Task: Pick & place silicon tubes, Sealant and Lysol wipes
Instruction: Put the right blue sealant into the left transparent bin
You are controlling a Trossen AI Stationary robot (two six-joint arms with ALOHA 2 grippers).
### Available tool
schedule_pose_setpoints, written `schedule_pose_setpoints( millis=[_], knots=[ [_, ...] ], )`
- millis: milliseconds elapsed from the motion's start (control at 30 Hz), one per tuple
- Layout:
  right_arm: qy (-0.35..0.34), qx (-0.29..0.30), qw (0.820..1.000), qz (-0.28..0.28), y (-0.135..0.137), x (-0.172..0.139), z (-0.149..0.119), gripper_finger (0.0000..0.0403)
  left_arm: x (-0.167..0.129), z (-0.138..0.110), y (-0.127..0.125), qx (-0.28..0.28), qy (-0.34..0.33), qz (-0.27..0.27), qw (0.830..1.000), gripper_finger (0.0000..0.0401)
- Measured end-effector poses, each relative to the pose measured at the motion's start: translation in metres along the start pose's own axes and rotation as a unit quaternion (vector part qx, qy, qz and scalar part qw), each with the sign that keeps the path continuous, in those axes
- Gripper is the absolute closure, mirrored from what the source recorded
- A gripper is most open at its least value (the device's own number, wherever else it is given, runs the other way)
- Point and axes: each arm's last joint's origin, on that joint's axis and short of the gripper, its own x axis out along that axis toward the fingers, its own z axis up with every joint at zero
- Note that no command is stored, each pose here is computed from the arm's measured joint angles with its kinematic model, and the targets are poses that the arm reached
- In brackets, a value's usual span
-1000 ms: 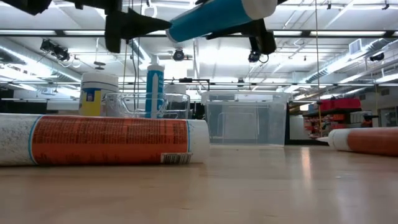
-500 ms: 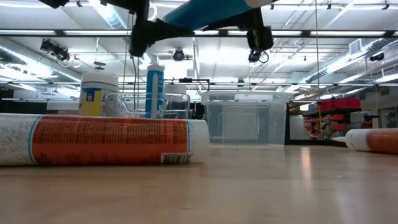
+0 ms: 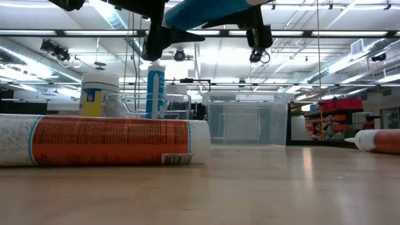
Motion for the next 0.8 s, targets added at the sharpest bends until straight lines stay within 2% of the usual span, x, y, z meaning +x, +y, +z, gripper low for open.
schedule_pose_setpoints(
  millis=[433,633,700,800],
  knots=[
    [0.003,0.002,1.000,0.004,0.0003,0.0001,0.0001,0.0205,-0.0001,0.0000,0.0004,-0.026,0.000,0.000,1.000,0.0167],
    [0.002,0.006,1.000,0.004,0.0004,0.0001,0.0004,0.0205,-0.0003,0.0000,-0.0003,-0.045,0.004,-0.002,0.999,0.0184],
    [0.000,0.002,1.000,0.006,0.0006,0.0002,0.0008,0.0183,-0.0003,-0.0005,-0.0005,-0.062,0.011,-0.003,0.998,0.0184],
    [-0.005,-0.030,1.000,0.006,0.0006,0.0003,0.0025,0.0116,-0.0003,-0.0011,-0.0003,-0.108,0.020,-0.001,0.994,0.0182]
  ],
)
